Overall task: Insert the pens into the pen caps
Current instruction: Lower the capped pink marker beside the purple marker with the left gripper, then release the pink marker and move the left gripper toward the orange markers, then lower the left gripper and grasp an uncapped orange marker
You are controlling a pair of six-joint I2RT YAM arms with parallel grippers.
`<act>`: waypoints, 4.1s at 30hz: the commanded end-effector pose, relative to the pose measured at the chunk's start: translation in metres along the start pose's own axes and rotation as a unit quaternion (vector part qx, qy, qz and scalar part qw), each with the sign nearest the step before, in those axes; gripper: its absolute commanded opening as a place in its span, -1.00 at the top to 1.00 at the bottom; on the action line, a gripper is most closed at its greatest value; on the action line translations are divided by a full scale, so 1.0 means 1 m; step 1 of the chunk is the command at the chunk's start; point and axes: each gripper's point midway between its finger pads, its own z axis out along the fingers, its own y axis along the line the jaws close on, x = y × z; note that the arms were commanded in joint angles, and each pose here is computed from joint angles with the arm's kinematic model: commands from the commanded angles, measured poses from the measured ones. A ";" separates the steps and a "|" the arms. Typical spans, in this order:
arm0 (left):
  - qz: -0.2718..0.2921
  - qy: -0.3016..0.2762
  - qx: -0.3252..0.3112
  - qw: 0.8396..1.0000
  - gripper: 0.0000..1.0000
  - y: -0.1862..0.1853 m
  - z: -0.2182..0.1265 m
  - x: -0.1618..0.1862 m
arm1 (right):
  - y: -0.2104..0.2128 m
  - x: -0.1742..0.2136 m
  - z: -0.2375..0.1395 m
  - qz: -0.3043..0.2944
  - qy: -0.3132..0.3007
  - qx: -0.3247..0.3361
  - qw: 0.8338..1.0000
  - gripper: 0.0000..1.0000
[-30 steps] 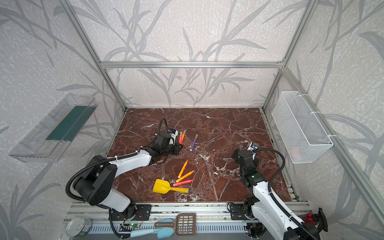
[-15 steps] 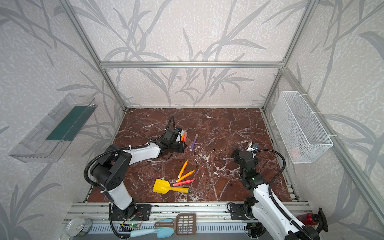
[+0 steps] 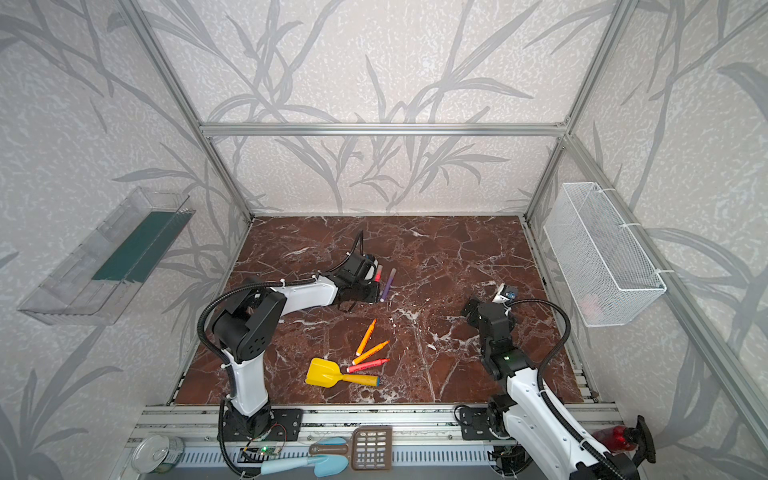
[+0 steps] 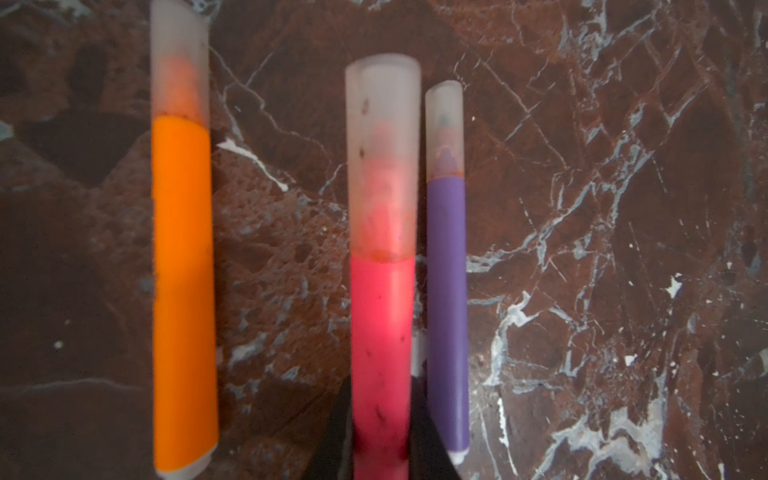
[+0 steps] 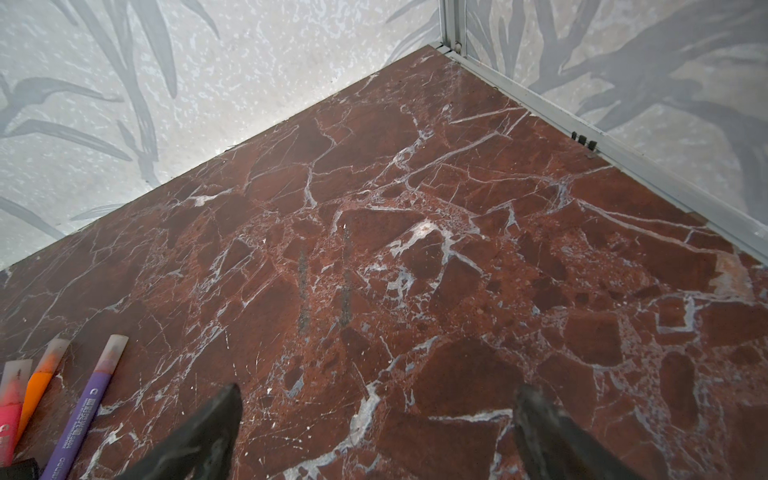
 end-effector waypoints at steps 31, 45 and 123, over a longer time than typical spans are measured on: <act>-0.122 -0.239 -0.038 0.963 -0.78 0.018 -0.269 -0.052 | -0.001 -0.012 0.005 0.022 -0.032 0.010 0.999 -0.99; -0.126 -0.250 -0.037 0.959 -0.98 0.018 -0.284 -0.034 | -0.006 -0.009 -0.005 0.029 -0.041 -0.003 0.999 -0.99; 0.074 0.061 -0.120 0.988 0.05 0.025 -0.091 0.157 | 0.014 0.001 -0.009 -0.002 -0.012 -0.063 0.998 -0.99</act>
